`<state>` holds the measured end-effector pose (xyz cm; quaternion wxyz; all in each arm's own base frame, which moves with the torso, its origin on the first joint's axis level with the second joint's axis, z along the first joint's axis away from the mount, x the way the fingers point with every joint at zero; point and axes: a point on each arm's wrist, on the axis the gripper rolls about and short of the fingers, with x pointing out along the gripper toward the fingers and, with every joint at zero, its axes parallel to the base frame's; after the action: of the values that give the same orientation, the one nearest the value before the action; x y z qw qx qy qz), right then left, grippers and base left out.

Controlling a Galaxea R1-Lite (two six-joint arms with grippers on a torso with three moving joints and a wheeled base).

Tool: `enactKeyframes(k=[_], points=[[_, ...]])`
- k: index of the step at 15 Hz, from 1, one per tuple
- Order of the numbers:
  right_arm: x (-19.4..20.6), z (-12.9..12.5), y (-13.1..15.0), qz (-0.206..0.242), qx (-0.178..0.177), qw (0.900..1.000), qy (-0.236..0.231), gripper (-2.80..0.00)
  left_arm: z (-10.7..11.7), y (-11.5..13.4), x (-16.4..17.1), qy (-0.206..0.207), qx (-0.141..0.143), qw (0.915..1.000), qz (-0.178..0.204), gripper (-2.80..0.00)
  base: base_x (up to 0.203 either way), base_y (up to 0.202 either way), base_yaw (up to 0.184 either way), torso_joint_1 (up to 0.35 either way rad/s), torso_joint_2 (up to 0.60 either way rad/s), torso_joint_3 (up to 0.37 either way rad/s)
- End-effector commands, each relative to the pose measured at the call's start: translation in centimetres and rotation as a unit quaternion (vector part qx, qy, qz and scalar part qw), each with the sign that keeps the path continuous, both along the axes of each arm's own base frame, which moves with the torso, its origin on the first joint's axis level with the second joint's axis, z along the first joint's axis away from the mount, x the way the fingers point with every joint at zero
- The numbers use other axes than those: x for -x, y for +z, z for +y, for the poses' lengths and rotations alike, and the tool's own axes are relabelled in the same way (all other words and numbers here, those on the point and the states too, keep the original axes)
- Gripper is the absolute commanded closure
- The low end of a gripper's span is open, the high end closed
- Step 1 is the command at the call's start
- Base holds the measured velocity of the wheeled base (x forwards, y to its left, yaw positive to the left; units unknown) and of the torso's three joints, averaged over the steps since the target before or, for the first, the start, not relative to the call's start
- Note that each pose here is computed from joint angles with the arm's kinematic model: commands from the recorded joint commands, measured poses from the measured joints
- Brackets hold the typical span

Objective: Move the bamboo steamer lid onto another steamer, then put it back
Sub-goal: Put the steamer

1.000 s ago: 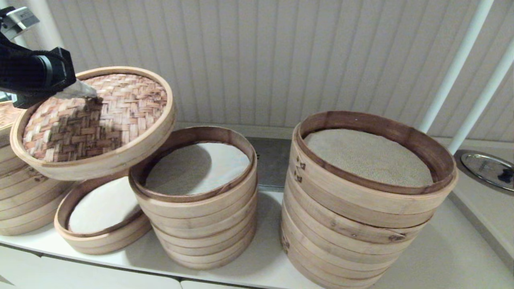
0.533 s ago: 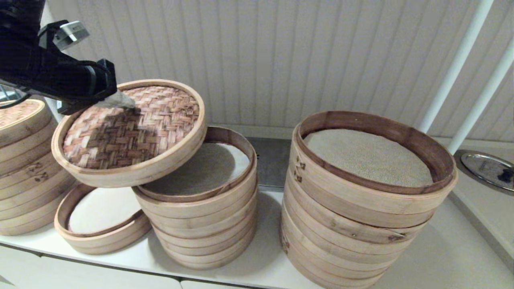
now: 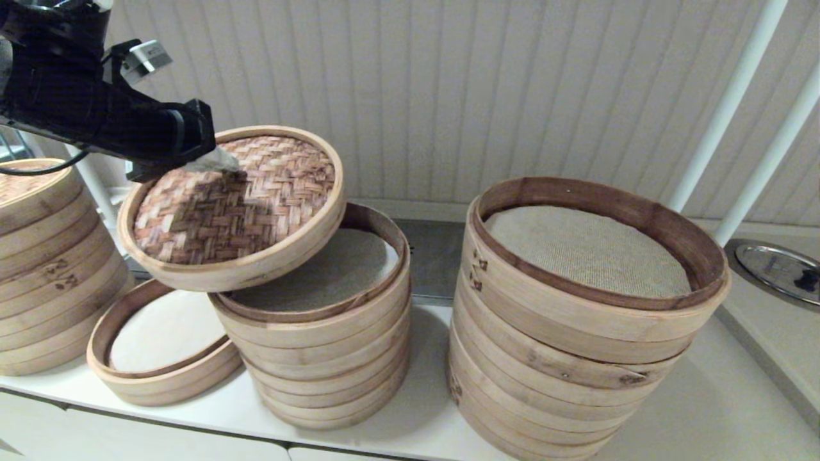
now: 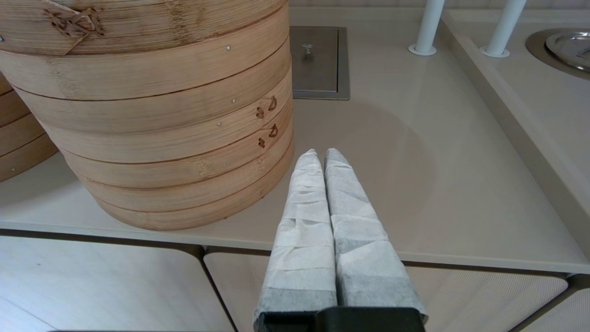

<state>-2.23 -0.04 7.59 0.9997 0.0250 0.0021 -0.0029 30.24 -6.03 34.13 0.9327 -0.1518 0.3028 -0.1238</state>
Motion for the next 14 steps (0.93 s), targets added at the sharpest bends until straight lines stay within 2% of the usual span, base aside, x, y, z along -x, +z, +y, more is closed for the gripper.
enactKeyframes(k=[1, 4, 14], points=[[0.0, 0.0, -0.1, 0.002, 0.000, 1.000, 0.000, 0.00, -0.1, -0.1, -0.2, -0.002, -0.001, 1.0000, 0.001, 0.00, 0.000, 0.000, 0.000, 0.000, 0.00, 0.000], [0.0, 0.0, -0.1, 0.001, 0.000, 1.000, 0.001, 0.00, -0.8, -0.3, -0.3, -0.021, -0.008, 0.9998, -0.001, 0.00, 0.000, 0.000, 0.000, 0.000, 0.00, 0.000], [0.0, 0.0, -0.1, 0.001, 0.000, 1.000, 0.001, 0.00, -2.2, -0.4, 0.2, -0.088, 0.021, 0.9958, 0.011, 0.00, 0.000, 0.000, 0.000, 0.000, 0.00, 0.000]])
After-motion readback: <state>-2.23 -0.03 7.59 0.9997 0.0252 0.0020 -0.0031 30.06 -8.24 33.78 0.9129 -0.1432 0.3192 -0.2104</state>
